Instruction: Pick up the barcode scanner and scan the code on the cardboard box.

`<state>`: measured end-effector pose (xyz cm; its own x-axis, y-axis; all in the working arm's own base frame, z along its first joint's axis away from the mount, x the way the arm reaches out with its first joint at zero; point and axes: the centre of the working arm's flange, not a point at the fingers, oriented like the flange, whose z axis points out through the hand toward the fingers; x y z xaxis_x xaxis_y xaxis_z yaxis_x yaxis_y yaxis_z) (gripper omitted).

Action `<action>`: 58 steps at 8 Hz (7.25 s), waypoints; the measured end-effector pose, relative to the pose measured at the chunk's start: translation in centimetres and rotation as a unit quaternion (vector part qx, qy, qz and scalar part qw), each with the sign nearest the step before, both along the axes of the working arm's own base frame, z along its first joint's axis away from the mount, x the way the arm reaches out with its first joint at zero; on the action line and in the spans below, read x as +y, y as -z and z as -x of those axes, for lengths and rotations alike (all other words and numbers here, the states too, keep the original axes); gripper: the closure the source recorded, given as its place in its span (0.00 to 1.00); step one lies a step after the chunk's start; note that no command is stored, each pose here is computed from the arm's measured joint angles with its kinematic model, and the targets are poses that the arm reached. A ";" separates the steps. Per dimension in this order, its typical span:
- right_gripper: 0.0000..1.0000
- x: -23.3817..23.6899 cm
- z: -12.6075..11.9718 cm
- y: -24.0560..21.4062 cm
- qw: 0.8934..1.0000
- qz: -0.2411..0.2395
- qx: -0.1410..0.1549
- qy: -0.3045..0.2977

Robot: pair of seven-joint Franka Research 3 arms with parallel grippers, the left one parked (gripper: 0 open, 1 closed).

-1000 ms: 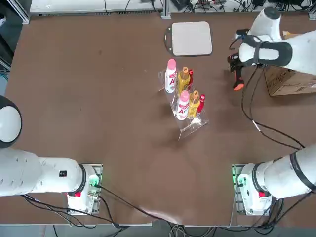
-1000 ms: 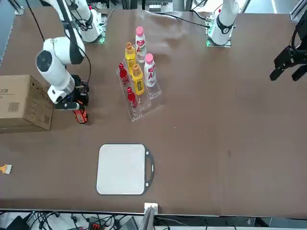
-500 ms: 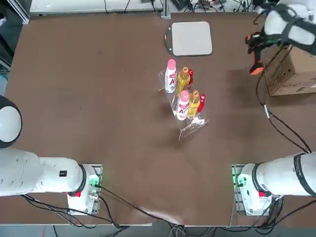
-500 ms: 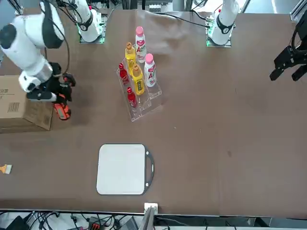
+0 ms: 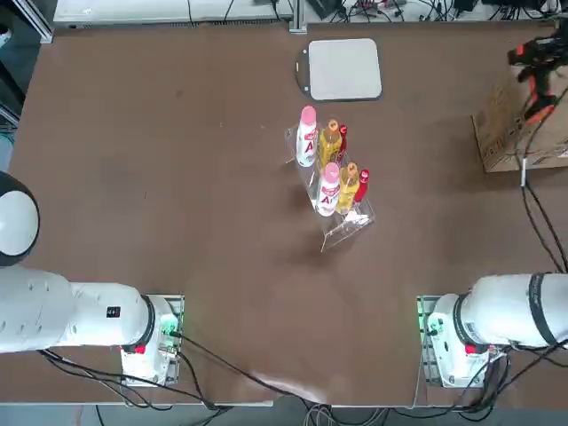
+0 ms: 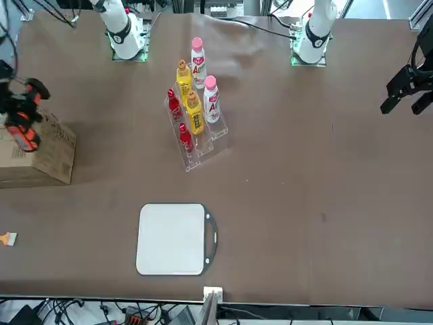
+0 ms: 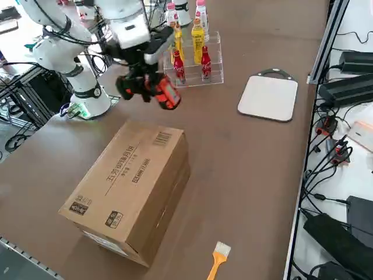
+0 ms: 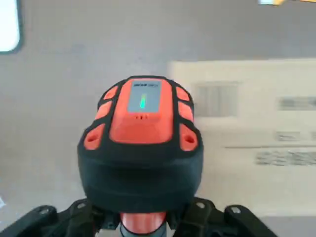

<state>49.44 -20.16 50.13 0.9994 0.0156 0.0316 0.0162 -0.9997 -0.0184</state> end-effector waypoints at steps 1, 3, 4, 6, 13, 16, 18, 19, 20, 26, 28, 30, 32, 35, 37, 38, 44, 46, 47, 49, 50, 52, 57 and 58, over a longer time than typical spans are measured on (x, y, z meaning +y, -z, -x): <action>0.58 -3.2 0.8 0.2 1.000 0.002 0.001 -0.004; 0.58 -6.1 -0.3 1.2 1.000 0.007 0.008 -0.010; 0.58 -6.2 -1.6 1.5 1.000 0.011 0.010 -0.015; 0.58 -6.2 -3.9 2.2 1.000 0.015 0.012 -0.022; 0.58 -4.9 -4.3 3.6 0.999 -0.030 0.037 -0.008; 0.58 -4.9 -4.2 3.7 0.999 -0.032 0.042 -0.007; 0.58 -5.1 -4.1 3.6 0.999 -0.032 0.042 -0.006; 0.58 -5.1 -4.1 3.6 0.999 -0.032 0.042 -0.006; 0.58 -5.2 -4.1 3.6 0.999 -0.031 0.042 -0.005; 0.58 -5.3 -4.1 3.5 0.999 -0.028 0.042 -0.006; 0.58 -5.4 -4.0 3.5 0.999 -0.023 0.044 -0.007; 0.58 -5.5 -4.0 3.5 0.999 -0.023 0.045 -0.007; 0.58 -4.9 -4.2 3.4 0.999 -0.024 0.046 -0.011; 0.58 5.6 -6.7 1.5 0.998 -0.024 0.061 0.014; 0.58 14.8 -8.3 1.9 0.998 -0.016 0.059 0.007; 0.58 18.3 -8.6 3.6 0.998 -0.012 0.053 0.001; 0.58 23.6 -3.9 22.0 0.998 0.005 0.055 -0.025; 0.58 24.5 -3.5 25.9 0.998 0.013 0.055 -0.035; 0.58 25.2 -3.4 27.5 0.998 0.016 0.052 -0.039; 0.58 25.9 -3.4 29.7 0.998 0.022 0.044 -0.039; 0.58 25.9 -3.4 29.7 0.998 0.022 0.043 -0.036; 0.41 25.9 -3.5 29.7 0.999 0.022 0.039 -0.031; 0.00 26.1 -4.5 25.5 1.000 0.013 0.015 -0.023; 0.00 26.1 -4.8 22.1 1.000 0.006 0.003 -0.015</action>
<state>54.28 5.97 28.03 0.9986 0.0468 0.0250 0.0470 -0.9989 -0.0065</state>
